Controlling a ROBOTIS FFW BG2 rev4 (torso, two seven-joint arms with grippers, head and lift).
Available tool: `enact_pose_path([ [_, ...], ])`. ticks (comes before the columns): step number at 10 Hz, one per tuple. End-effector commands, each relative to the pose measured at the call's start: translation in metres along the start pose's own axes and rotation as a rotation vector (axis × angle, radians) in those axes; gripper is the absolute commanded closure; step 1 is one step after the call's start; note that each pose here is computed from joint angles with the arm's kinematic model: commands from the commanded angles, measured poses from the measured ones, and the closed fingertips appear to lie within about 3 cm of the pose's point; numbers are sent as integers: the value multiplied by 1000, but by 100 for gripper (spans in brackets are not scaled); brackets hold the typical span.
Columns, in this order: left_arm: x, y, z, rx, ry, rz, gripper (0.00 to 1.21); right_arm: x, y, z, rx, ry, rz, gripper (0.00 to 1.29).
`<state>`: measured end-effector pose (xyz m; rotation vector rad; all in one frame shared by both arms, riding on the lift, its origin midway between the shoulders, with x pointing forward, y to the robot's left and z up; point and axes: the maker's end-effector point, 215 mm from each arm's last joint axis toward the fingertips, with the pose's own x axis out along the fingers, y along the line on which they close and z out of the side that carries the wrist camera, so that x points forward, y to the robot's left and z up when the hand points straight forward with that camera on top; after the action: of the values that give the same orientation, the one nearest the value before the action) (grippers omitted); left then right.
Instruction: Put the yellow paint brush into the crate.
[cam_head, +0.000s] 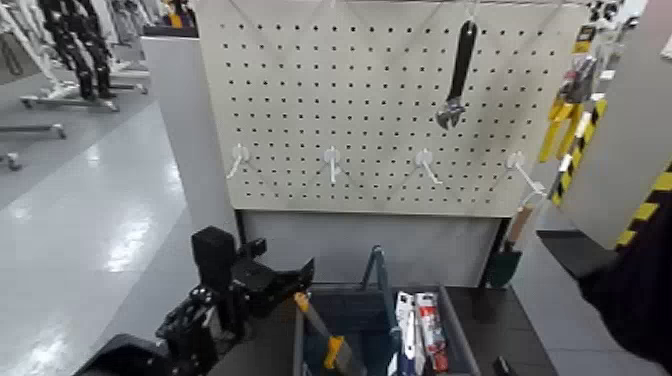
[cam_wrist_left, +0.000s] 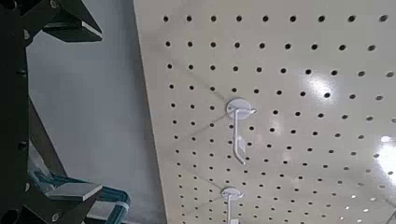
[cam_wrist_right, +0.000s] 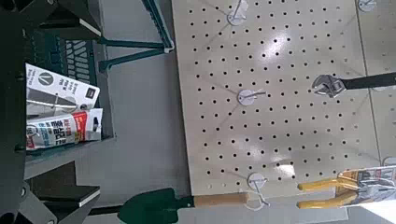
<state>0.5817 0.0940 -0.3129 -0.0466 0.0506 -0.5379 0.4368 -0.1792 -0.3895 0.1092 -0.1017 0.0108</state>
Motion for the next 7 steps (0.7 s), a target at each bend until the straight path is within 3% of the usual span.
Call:
enact_pose_path([
  [1,-28,18,-6,88,-27,86,17,0,-1,0,0,0,-2,13],
  [3,-57,26,-26,118,-37,186,17,-1,-2,1,1,-2,-6,13],
  [7,-99,21,-58,136,-31,304,16,-1,-3,1,-1,-1,-5,13],
])
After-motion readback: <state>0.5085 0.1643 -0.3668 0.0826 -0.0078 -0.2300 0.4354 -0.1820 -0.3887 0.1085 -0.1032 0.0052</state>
